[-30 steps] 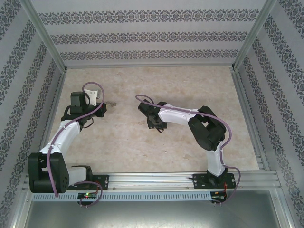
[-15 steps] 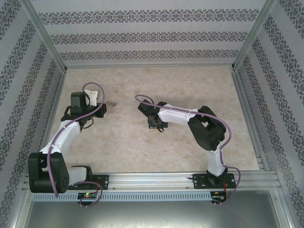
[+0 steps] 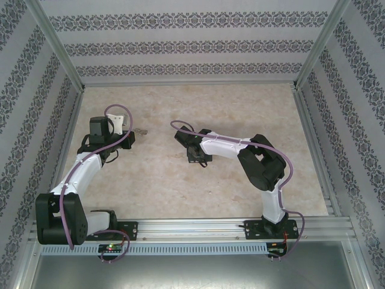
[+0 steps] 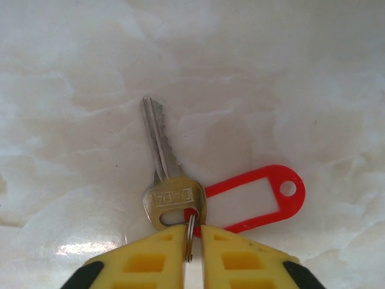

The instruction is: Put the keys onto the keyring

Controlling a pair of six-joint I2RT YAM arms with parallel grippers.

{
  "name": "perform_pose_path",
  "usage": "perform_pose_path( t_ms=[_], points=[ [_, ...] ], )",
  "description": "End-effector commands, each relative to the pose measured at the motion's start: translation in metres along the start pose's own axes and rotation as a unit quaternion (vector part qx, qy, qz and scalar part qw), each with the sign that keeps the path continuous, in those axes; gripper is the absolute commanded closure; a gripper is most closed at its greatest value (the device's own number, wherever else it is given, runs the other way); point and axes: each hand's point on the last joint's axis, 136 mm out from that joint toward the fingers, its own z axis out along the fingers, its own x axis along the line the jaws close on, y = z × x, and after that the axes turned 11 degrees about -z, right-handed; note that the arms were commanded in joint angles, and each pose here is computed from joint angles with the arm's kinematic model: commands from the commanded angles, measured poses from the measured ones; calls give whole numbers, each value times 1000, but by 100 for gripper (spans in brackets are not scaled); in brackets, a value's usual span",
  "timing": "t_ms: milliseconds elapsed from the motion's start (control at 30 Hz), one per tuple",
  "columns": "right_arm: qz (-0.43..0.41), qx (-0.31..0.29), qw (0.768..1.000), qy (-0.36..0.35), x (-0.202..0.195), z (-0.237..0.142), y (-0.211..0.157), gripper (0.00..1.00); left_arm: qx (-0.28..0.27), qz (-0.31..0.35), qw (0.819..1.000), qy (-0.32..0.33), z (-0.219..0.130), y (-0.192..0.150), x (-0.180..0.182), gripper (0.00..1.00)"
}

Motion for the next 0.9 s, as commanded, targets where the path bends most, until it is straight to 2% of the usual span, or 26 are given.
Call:
perform_pose_path(
  t_ms=[0, 300, 667, 733, 867],
  points=[
    [-13, 4, 1000, -9, 0, 5, -6, 82, -12, 18, 1000, -14, -2, 5, -9, 100],
    [-16, 11, 1000, -11, 0, 9, -9, 81, -13, 17, 1000, -14, -2, 5, -9, 100],
    [-22, 3, 1000, -21, -3, 5, -7, 90, -12, 19, 1000, -14, -2, 5, -9, 100],
    [-32, -7, 999, -25, -3, -1, -3, 96, -13, 22, 1000, -14, -4, 7, -10, 100],
    [-85, -74, 993, -24, 3, -37, 14, 99, -21, 34, 999, -14, -8, 10, -14, 100]
  ],
)
